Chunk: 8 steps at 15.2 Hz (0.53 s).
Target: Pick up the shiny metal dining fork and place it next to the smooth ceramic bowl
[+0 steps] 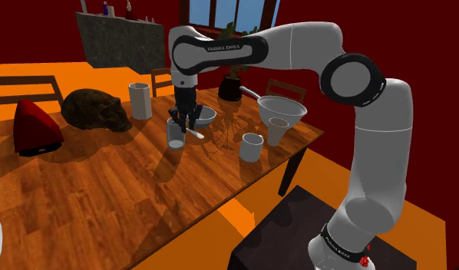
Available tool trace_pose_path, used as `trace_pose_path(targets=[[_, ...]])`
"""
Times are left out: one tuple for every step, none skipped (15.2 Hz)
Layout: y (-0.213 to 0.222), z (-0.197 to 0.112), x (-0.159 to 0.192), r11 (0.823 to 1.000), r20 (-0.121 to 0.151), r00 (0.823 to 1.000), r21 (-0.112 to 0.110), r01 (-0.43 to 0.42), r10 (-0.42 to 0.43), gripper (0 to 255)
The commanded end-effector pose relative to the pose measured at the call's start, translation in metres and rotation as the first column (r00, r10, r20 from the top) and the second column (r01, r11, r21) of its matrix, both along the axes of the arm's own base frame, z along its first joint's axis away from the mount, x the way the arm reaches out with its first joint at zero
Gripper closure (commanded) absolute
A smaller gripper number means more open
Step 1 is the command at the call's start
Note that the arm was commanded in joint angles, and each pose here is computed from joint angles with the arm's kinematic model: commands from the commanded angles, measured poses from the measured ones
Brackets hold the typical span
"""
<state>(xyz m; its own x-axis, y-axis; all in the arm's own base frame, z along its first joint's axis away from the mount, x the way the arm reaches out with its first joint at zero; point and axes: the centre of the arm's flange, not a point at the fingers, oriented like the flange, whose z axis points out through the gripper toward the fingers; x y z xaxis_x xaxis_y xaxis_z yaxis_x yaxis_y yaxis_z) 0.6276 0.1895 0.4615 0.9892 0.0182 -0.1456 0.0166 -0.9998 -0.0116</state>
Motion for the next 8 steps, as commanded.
trace_pose_path(targets=[[-0.026,0.003,0.015,1.000,0.000,1.000,0.000,-0.001,0.001,255],[-0.037,0.003,0.022,1.000,0.000,1.000,0.000,-0.001,0.001,255],[-0.048,0.003,0.029,1.000,0.000,1.000,0.000,-0.001,0.001,255],[-0.059,0.003,0.036,1.000,0.000,1.000,0.000,-0.001,0.001,255],[-0.079,0.003,0.049,1.000,0.000,1.000,0.000,-0.001,0.001,255],[-0.079,-0.002,0.049,1.000,0.000,1.000,0.000,-0.001,0.001,255],[-0.079,-0.007,0.049,1.000,0.000,1.000,0.000,-0.001,0.001,255],[-0.079,-0.013,0.049,1.000,0.000,1.000,0.000,-0.001,0.001,255]])
